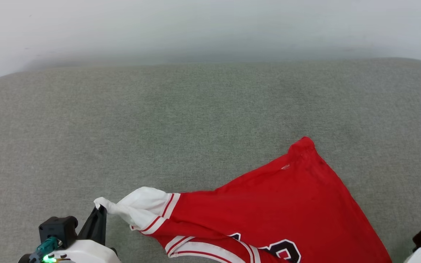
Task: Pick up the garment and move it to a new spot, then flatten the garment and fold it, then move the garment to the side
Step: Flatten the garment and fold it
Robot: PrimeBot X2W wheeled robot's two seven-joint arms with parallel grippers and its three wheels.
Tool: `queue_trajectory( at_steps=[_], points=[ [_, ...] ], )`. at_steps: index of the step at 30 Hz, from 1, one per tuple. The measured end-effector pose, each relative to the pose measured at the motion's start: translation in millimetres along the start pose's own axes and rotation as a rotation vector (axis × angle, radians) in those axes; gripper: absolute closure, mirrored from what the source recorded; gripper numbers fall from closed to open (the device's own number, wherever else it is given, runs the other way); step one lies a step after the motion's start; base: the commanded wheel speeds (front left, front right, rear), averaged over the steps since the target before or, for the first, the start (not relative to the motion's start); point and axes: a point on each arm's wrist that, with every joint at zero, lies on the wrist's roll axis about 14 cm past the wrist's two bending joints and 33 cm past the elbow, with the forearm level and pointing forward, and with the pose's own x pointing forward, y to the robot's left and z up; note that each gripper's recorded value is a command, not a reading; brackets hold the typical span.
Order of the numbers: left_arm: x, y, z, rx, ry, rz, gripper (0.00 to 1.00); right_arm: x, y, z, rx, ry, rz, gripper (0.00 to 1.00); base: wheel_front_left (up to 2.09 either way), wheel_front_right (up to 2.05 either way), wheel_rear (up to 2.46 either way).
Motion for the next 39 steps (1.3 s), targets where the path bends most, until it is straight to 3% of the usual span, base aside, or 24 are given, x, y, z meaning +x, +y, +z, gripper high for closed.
queue_trajectory(
  at_steps=[1, 3, 9, 11, 14, 17, 24, 32, 36, 37, 38, 39],
  points=[
    [1.3, -0.8, -0.1, 0.003, 0.005, -0.004, 1.00, -0.9, 3.8, 5.5, 0.008, -0.043, 0.011, 0.00, 0.00, 0.00, 0.00],
    [3.4, -2.5, -1.1, 0.008, 0.015, -0.012, 1.00, -6.6, 6.3, 27.9, 0.005, -0.159, 0.015, 0.00, 0.00, 0.00, 0.00],
    [9.1, -3.9, -0.7, 0.024, 0.028, -0.025, 1.00, -53.0, 25.6, 146.8, -0.053, -0.731, 0.054, 0.00, 0.00, 0.00, 0.00],
    [12.2, -5.6, 1.2, 0.026, 0.025, -0.030, 1.00, -62.0, 33.4, 171.2, -0.056, -0.847, 0.080, 0.00, 0.00, 0.00, 0.00],
    [18.4, -7.2, 4.5, 0.025, 0.018, -0.034, 1.00, -61.1, 50.5, 197.9, -0.077, -0.903, 0.125, 0.00, 0.00, 0.00, 0.00],
    [27.0, -9.8, 6.3, 0.021, 0.013, -0.043, 1.00, -49.0, 66.0, 219.6, -0.124, -0.856, 0.152, 0.00, 0.00, 0.00, 0.00],
    [51.4, -14.3, 12.0, 0.022, -0.014, -0.067, 1.00, 4.7, 104.5, 233.7, -0.307, -0.474, 0.163, 0.00, 0.00, 0.00, 0.00],
    [63.6, -7.4, 2.8, 0.013, -0.006, -0.051, 1.00, 59.0, 139.9, 215.7, -0.449, -0.181, 0.175, 0.00, 0.00, 0.00, 0.00],
    [63.7, -4.5, -2.7, 0.004, 0.004, -0.040, 1.00, 69.2, 142.9, 210.7, -0.476, -0.115, 0.171, 0.00, 0.00, 0.00, 0.00],
    [64.2, -4.7, -2.3, 0.003, 0.003, -0.040, 1.00, 69.5, 143.3, 210.0, -0.478, -0.105, 0.172, 0.72, 0.00, 0.00, 0.00],
    [64.5, -5.1, -1.4, 0.003, 0.000, -0.041, 1.00, 69.0, 143.6, 209.9, -0.481, -0.101, 0.172, 1.00, 0.00, 0.00, 0.00],
    [64.1, -5.3, -1.0, 0.003, -0.002, -0.041, 1.00, 68.4, 144.1, 209.2, -0.481, -0.099, 0.174, 1.00, 0.00, 0.00, 0.00]
  ],
)
